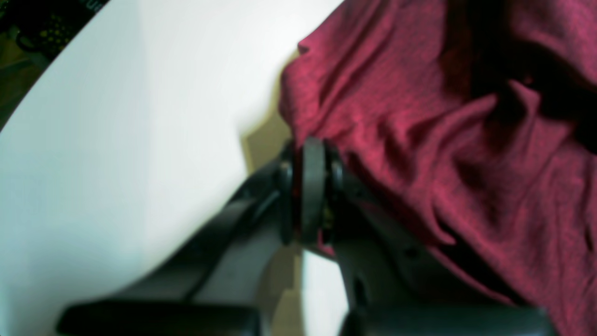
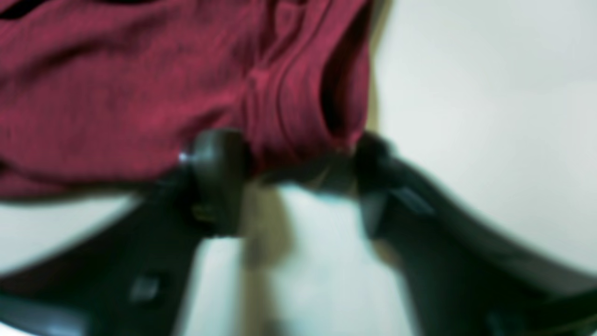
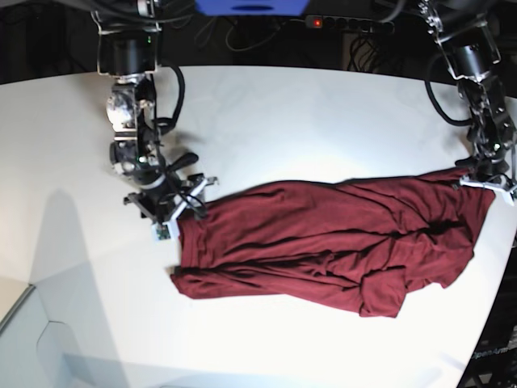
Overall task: Layout the t-shirt on the table in an organized manner, then fold the t-shirt properly
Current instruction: 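Lift the shirt with both grippers and pull it taut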
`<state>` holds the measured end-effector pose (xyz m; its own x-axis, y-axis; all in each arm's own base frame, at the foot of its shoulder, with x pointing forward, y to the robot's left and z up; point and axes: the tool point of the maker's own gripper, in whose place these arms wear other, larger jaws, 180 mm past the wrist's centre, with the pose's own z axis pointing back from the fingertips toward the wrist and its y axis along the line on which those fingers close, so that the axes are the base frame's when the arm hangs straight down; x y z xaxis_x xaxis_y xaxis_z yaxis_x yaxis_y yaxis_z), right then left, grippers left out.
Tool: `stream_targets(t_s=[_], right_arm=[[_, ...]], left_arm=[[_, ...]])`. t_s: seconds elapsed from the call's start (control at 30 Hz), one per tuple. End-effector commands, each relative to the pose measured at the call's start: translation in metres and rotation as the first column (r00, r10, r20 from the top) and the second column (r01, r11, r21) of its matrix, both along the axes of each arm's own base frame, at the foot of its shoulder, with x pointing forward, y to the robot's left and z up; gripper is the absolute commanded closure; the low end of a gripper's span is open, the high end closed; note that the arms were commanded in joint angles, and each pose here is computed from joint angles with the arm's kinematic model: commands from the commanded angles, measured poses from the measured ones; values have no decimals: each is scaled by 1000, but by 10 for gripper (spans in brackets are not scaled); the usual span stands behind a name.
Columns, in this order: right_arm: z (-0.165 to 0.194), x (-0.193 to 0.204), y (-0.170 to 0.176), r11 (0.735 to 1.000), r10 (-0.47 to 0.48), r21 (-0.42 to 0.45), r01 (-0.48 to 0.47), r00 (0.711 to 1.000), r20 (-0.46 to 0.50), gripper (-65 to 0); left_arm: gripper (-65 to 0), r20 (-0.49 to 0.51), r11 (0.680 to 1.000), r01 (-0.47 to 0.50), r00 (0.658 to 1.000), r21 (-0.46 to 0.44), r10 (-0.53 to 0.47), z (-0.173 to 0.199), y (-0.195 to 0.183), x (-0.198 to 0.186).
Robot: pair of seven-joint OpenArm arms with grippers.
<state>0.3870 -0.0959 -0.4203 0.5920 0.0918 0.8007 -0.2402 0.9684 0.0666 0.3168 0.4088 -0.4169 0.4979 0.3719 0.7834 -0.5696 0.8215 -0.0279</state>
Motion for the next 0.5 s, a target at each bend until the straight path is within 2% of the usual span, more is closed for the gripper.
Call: stream_targets(t_s=[0.0,0.13,0.17,0.3,0.47], right_arm=[[18,16,0,1000,-1,10,1,998,57,-190],[23,21,0,1000,-1,10,1,998,70,-15],[26,23,-1,1000,-1,10,0,997,77,0],[48,16,-13,1000,-2,-25,6,990,144,0],[83,-8,-14,999,8,-47,4,970,244,0]], left_arm=[[0,45,999,-7,999,44,5,20,13,9],[0,45,999,-7,999,48,5,21,15,9],[0,45,999,-7,999,48,5,21,15,9],[0,46,998,-26,999,52,24,22,23,0],[0,105,994,-69,993,79,61,47,39,-5]])
